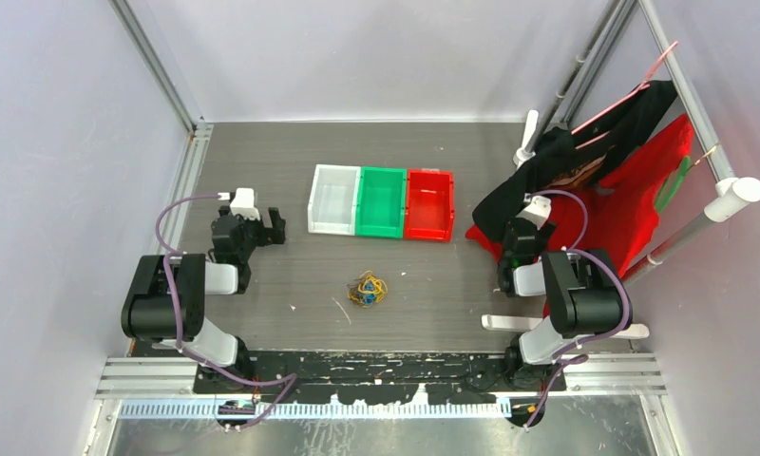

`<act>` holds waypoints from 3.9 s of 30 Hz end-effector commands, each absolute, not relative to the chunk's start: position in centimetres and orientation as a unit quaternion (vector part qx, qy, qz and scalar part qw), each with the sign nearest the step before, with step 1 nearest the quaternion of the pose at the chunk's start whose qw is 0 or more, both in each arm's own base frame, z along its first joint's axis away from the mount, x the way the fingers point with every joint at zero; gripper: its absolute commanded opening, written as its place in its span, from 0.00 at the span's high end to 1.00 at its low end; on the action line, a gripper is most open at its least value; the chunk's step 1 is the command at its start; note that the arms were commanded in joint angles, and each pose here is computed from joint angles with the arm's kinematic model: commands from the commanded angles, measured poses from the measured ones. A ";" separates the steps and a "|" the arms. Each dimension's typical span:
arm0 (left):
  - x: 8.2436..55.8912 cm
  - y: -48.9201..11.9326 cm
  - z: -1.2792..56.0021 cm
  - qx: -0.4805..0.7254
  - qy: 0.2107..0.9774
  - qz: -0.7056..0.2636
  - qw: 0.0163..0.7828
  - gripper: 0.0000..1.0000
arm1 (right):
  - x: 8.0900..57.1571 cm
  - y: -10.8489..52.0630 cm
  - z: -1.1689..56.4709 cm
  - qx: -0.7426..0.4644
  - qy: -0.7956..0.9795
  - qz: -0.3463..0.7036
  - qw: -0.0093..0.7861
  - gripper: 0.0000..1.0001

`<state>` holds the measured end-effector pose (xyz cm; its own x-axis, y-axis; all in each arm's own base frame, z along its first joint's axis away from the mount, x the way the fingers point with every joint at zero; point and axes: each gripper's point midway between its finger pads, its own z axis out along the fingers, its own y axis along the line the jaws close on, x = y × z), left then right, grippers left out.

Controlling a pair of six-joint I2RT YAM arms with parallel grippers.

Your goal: Untangle the cables

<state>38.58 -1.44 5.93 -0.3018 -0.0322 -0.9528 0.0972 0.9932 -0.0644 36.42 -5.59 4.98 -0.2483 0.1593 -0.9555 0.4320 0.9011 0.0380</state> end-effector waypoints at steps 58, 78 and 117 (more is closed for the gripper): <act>28.0 -7.5 18.3 0.191 0.887 -0.243 0.344 0.00 | 21.6 31.5 13.2 -0.082 0.868 0.279 0.402 0.36; 24.8 -10.0 20.0 0.219 0.864 -0.322 0.320 0.00 | 22.0 33.5 10.4 -0.127 0.891 0.274 0.340 0.92; 19.3 -16.7 18.9 0.322 0.797 -0.462 0.219 0.61 | 19.4 43.6 25.2 -0.175 0.730 0.608 0.257 0.99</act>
